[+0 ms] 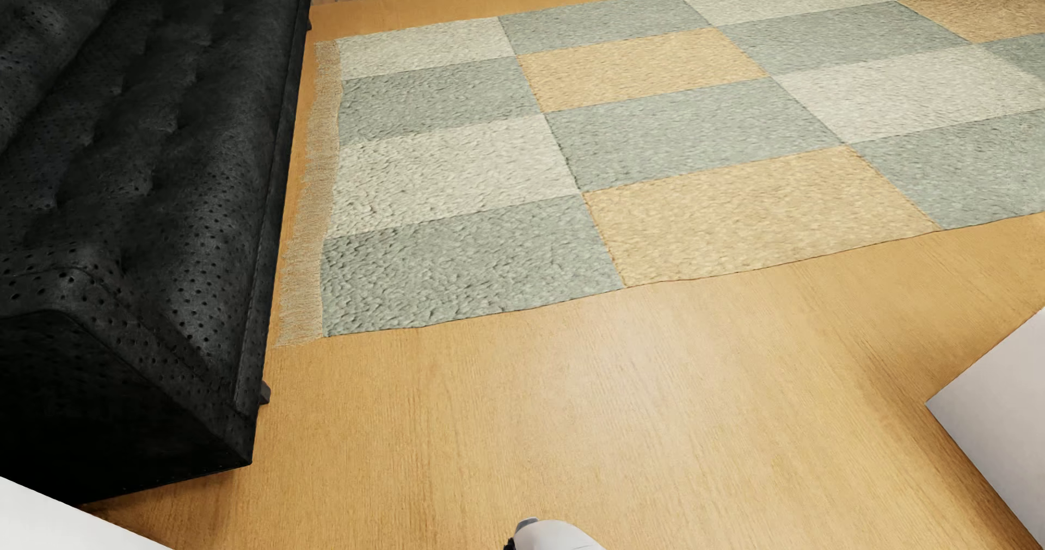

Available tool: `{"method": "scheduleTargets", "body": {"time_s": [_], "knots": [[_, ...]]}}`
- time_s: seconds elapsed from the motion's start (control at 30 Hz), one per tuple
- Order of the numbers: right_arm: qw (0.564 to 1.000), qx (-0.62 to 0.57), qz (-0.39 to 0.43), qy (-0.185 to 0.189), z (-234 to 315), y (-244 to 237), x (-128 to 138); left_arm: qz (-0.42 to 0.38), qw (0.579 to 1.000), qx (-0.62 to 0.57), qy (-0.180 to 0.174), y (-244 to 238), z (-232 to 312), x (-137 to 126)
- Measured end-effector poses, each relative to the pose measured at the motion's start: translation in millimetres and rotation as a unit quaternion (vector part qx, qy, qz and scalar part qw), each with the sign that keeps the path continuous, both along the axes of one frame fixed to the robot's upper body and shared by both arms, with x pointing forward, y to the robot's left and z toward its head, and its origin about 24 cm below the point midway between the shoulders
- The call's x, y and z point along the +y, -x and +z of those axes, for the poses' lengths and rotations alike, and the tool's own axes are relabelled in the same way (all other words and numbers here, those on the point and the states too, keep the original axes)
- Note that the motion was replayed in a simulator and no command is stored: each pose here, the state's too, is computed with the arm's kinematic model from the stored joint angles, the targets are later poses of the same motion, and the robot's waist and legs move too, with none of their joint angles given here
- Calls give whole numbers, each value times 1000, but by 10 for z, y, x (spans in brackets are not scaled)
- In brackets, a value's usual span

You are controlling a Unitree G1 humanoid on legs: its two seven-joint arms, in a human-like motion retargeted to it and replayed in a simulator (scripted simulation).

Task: Circle the counter

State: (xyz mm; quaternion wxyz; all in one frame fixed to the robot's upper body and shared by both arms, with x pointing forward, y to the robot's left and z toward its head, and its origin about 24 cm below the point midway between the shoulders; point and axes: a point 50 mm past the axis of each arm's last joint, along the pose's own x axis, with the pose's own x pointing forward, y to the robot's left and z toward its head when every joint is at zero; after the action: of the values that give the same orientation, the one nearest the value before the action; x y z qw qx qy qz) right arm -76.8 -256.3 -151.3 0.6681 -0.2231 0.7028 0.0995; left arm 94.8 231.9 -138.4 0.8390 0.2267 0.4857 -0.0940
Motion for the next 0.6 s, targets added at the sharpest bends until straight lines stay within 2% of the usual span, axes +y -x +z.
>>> {"method": "scheduleTargets", "body": {"time_s": [0.1,0.2,0.27,0.37,0.43,0.5,0.6], "knots": [[993,-108,19,-49,-53,-624,254,-36,992,118,-23,618,-182,28],[971,-221,27,-86,48,-1255,452,-39,980,193,-16,1182,-216,-37],[951,-288,45,-101,191,-1630,511,-33,976,216,-1,1413,-208,-130],[924,-362,57,-106,427,-1974,494,-25,975,219,7,1451,-216,-191],[934,-341,39,-100,349,-1850,471,-23,977,214,-4,1384,-214,-105],[959,-269,16,-87,141,-1488,437,-22,978,204,-21,1251,-219,0],[981,-176,31,-72,-33,-1086,393,-30,989,140,-38,715,-192,119]]}}
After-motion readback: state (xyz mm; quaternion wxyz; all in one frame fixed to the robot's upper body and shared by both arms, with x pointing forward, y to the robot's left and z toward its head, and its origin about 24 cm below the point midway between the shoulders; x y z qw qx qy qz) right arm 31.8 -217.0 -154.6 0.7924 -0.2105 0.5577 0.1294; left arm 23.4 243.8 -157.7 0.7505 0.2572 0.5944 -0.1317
